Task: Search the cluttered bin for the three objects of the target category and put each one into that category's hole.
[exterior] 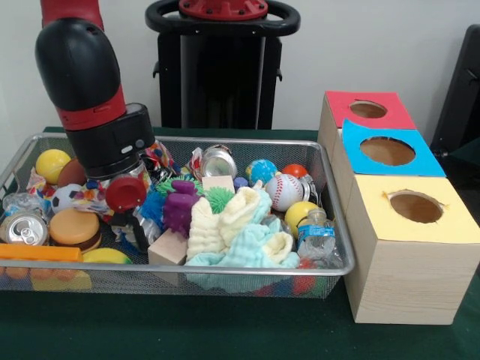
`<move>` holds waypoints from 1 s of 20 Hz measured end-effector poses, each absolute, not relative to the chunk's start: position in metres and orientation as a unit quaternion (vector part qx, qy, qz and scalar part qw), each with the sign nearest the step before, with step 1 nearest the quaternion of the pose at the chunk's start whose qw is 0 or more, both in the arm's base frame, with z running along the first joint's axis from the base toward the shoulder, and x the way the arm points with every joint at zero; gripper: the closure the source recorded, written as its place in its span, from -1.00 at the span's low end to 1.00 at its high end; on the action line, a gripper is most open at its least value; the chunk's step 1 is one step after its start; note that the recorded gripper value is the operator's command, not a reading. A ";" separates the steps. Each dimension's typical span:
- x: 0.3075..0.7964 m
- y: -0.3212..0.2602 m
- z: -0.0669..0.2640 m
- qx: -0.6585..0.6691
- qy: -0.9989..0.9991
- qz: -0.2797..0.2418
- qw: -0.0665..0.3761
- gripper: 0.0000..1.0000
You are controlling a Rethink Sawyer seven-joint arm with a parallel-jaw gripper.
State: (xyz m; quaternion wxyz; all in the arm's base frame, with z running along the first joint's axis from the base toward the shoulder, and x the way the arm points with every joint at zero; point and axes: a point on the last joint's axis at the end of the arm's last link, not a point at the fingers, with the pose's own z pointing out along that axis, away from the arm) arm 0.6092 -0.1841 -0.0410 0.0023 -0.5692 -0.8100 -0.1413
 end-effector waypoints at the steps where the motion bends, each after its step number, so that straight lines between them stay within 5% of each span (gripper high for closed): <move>1: 0.608 -0.184 -0.041 -0.572 -0.808 -0.141 0.002 -1.00; 20: 0.594 -0.194 -0.056 -0.688 -0.701 -0.187 0.013 -1.00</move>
